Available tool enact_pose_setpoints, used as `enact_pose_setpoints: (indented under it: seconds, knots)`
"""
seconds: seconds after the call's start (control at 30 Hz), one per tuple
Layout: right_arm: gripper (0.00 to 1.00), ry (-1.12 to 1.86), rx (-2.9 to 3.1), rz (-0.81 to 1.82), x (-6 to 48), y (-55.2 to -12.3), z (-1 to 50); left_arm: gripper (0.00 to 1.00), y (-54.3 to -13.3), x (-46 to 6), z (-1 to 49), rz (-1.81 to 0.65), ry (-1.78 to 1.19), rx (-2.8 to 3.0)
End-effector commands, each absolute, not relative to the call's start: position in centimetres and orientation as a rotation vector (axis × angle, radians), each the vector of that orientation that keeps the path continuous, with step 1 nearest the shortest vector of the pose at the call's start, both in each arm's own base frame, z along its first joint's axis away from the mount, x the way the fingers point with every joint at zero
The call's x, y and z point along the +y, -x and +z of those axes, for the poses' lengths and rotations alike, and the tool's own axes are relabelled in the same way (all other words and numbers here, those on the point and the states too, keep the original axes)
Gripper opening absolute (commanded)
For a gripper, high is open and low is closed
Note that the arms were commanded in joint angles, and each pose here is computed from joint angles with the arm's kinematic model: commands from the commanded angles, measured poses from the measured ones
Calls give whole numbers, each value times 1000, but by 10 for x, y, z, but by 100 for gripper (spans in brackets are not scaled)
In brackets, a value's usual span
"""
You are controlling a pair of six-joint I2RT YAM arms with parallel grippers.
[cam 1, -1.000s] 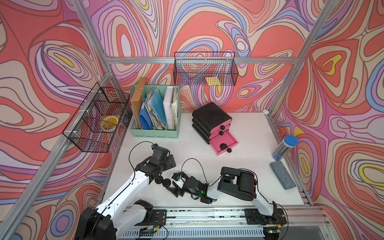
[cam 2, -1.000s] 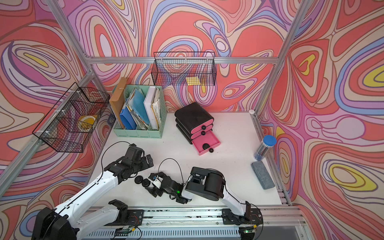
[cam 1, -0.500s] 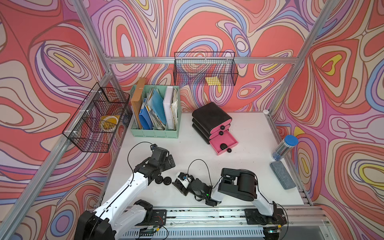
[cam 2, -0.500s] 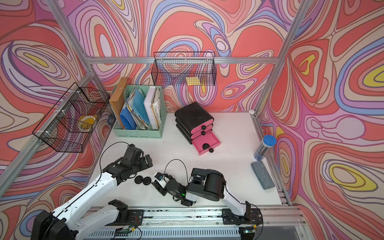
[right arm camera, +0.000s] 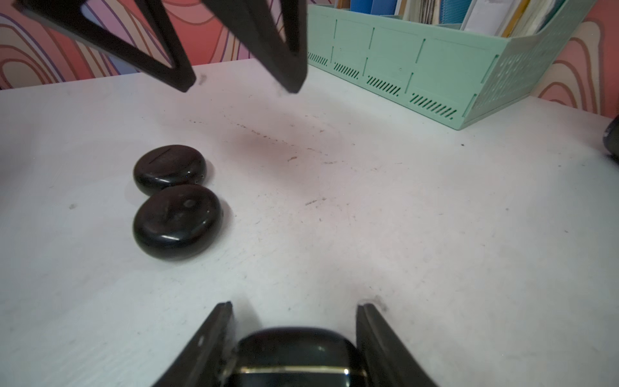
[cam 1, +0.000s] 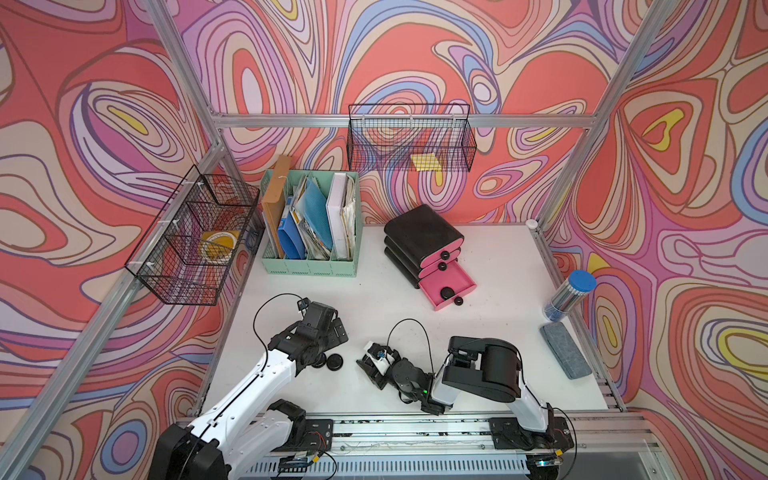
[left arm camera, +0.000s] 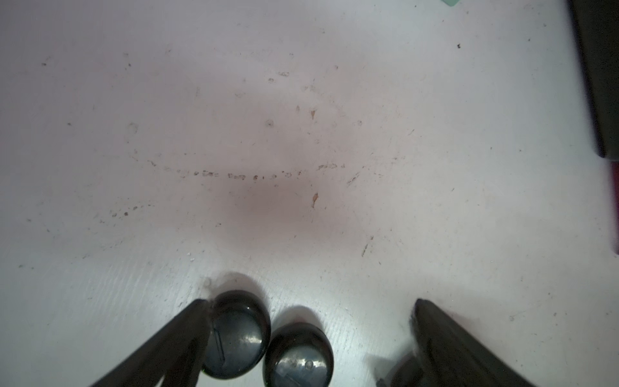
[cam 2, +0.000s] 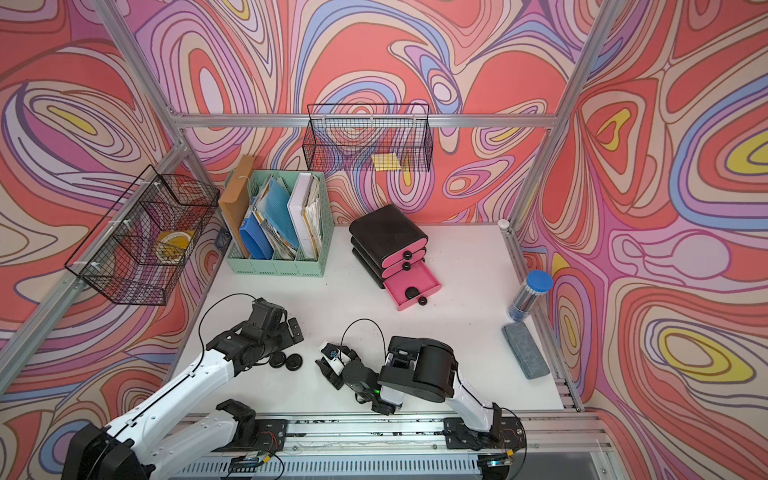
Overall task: Put the bluetooth earphones in the drawer according to color
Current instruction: Place the bluetooth earphone in the drawer.
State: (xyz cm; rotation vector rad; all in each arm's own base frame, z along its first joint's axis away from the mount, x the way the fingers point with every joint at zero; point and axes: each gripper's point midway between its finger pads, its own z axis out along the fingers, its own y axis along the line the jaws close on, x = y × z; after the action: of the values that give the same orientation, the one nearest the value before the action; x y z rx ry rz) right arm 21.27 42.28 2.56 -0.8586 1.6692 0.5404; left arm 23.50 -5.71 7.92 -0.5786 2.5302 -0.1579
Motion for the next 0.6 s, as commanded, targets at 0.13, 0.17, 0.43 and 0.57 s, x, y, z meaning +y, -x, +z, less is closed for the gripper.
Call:
enact_pose_setpoints:
  seconds: [0.13,0.17,0.43,0.57]
  knots:
    - [25,742,1664,484,392,-248,72,99,-198,-35,53,-52,724,2596]
    - [25,724,1668,492,386,-254,79,99,-195,-35,50,-54,733,2604]
    - [24,600,1715,469,336,-299,111,99,-184,-44,34,-128,760,2651]
    - [24,504,1768,434,302,-324,121,98,-186,-55,26,-188,734,2693]
